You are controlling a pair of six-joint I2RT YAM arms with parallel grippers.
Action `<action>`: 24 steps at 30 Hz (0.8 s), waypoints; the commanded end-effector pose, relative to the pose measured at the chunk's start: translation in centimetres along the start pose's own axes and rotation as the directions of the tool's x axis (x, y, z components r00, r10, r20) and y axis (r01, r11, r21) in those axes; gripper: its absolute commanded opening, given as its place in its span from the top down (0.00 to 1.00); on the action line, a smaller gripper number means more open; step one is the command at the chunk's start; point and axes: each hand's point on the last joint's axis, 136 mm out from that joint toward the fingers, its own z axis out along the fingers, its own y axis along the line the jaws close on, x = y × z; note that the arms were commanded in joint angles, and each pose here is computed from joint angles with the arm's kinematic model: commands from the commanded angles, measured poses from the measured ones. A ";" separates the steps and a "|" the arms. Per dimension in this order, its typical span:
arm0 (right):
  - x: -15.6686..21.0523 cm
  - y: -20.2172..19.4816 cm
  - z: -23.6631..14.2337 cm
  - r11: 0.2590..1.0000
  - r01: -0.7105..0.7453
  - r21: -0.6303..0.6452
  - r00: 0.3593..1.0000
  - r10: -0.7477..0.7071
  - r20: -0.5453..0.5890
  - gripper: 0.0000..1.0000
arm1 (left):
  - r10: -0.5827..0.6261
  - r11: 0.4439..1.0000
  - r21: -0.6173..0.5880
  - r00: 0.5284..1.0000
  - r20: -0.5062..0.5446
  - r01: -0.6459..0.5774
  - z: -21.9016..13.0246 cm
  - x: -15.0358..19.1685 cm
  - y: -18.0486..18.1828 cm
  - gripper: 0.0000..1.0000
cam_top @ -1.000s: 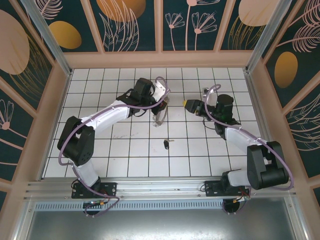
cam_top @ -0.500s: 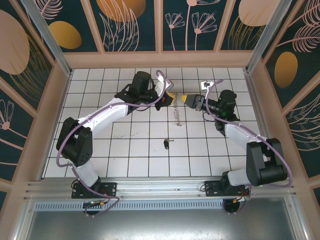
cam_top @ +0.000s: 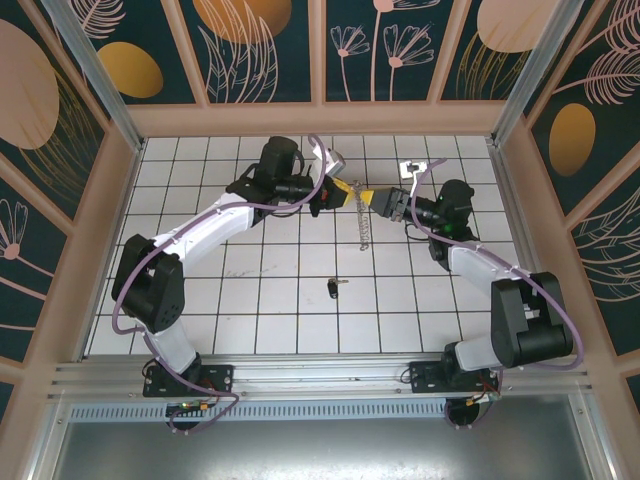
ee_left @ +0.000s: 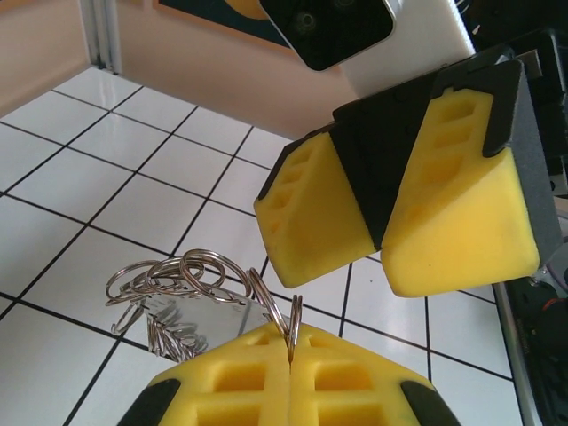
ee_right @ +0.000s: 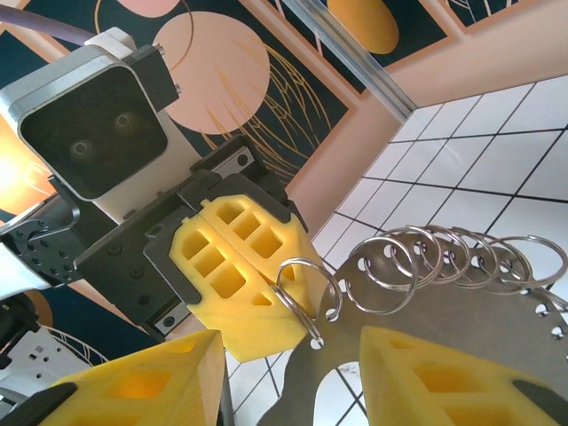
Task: Put the keys on the keyring
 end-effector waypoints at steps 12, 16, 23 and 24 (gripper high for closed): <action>-1.1 3.0 1.5 0.992 0.074 -0.103 0.997 -0.076 -0.013 0.60 | 0.061 0.994 0.089 0.992 0.109 -0.071 -1.7 -4.5 -2.3 1.00; -0.9 3.2 1.7 0.991 0.076 -0.107 0.997 -0.079 -0.022 0.66 | 0.059 0.993 0.091 0.992 0.108 -0.069 -1.7 -4.5 -2.3 1.00; -0.9 3.4 1.7 0.991 0.085 -0.106 0.996 -0.088 -0.019 0.68 | 0.052 0.992 0.110 0.993 0.103 -0.064 -1.6 -4.3 -2.5 1.00; -1.0 3.3 1.7 0.991 0.085 -0.102 0.996 -0.088 -0.017 0.68 | 0.051 0.991 0.117 0.994 0.101 -0.062 -1.6 -4.3 -2.6 1.00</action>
